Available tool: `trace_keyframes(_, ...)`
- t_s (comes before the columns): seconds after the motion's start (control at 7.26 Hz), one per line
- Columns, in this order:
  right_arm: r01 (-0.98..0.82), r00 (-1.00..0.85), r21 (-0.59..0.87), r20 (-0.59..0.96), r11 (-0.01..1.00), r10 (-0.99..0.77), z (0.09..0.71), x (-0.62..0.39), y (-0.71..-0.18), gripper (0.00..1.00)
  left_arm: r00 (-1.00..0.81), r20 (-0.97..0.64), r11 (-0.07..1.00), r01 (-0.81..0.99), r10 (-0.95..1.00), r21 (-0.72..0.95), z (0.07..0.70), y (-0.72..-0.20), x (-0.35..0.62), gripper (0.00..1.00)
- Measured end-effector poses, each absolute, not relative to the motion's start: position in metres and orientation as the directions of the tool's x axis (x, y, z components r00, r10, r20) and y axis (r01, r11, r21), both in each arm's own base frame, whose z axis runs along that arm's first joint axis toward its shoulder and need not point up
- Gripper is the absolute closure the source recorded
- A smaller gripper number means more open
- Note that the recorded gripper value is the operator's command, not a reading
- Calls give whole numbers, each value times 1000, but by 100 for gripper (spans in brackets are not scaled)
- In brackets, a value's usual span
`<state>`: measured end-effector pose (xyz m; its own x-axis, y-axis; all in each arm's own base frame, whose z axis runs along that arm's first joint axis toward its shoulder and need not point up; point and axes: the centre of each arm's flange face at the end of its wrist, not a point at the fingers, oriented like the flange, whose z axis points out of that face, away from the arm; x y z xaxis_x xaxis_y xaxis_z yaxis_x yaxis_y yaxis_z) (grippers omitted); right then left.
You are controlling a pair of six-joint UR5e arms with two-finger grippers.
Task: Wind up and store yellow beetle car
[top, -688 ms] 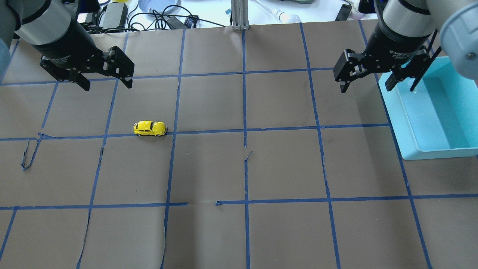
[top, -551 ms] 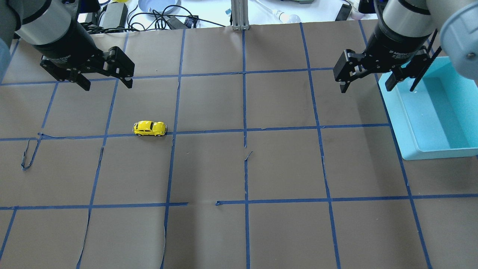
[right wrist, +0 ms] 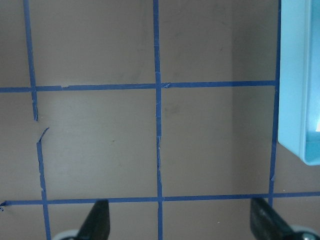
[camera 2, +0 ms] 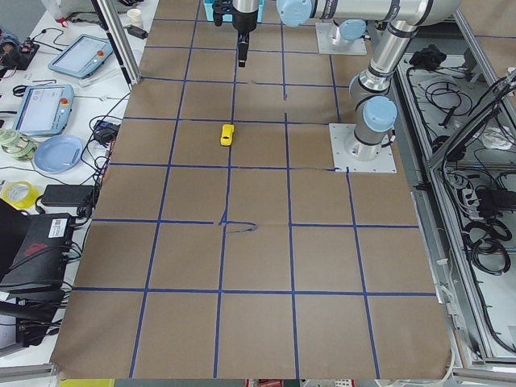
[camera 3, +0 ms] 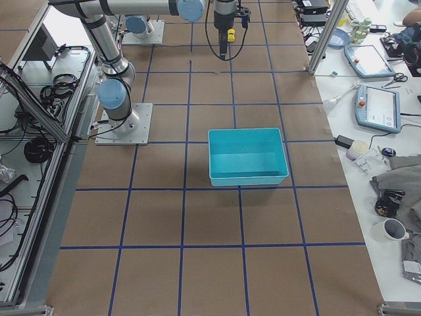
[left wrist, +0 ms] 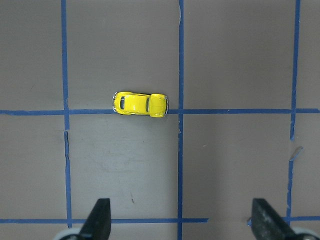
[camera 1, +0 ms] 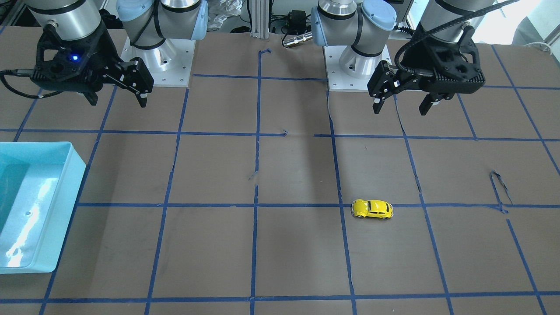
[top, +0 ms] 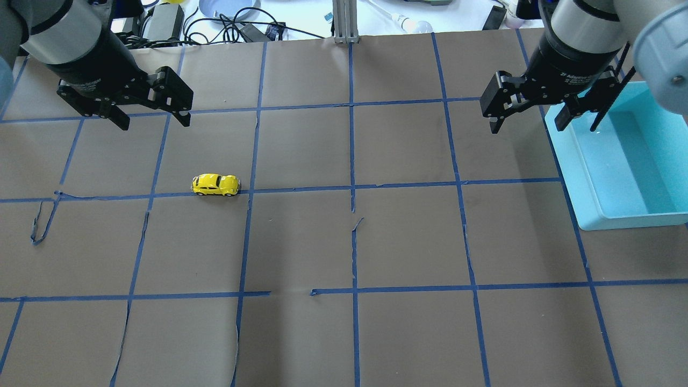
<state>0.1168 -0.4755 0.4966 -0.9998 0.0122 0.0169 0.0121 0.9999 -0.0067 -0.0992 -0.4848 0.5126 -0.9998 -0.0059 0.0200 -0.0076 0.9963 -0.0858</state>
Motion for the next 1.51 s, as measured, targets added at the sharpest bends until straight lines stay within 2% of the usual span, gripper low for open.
trace_keyframes(1.51, 6, -1000, -10, 22, 1000, 6, 498, 117, -474, 0, -999, 25, 997, 35, 36, -71, 504, -493, -99, 0)
